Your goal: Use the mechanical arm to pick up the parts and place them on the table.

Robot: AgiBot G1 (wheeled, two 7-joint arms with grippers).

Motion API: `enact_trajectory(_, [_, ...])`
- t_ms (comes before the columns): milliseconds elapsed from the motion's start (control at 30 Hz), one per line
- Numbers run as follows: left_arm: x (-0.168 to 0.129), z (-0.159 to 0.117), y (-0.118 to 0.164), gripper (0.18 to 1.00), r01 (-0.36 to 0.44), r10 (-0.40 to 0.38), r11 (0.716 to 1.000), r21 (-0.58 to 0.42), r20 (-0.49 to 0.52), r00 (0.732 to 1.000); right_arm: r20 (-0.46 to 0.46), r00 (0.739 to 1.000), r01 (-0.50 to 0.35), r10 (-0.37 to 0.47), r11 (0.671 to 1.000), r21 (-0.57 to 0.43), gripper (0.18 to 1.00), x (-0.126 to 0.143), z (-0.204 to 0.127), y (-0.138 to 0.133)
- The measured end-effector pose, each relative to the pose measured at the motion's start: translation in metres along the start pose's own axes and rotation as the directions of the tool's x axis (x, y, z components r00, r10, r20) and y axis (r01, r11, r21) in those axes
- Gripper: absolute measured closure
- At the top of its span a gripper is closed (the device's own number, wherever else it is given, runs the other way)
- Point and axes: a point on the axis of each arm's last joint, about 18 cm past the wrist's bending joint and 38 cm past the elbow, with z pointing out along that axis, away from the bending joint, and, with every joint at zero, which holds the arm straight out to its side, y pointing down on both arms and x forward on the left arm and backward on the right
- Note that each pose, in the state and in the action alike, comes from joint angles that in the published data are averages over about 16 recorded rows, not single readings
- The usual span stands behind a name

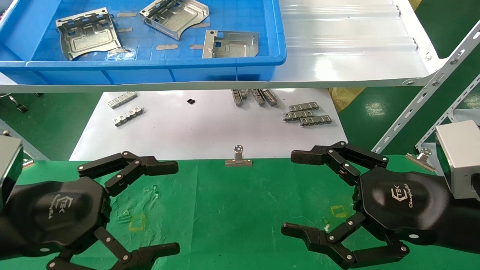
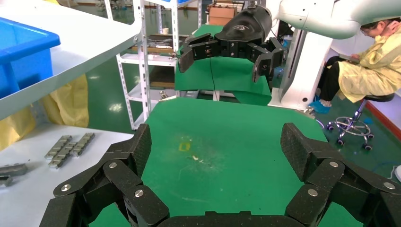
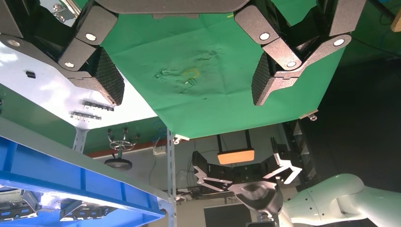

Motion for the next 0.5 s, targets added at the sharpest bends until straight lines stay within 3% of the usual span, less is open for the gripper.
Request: enact_trajectory(500, [0.0000, 0.0000, 0.0000, 0.183, 0.000, 0.000, 1.000, 0.000, 0.000, 1.000, 0.000, 1.000, 0.000, 0.000, 1.000, 0.000, 0.178, 0.0000, 0.0000, 0.0000])
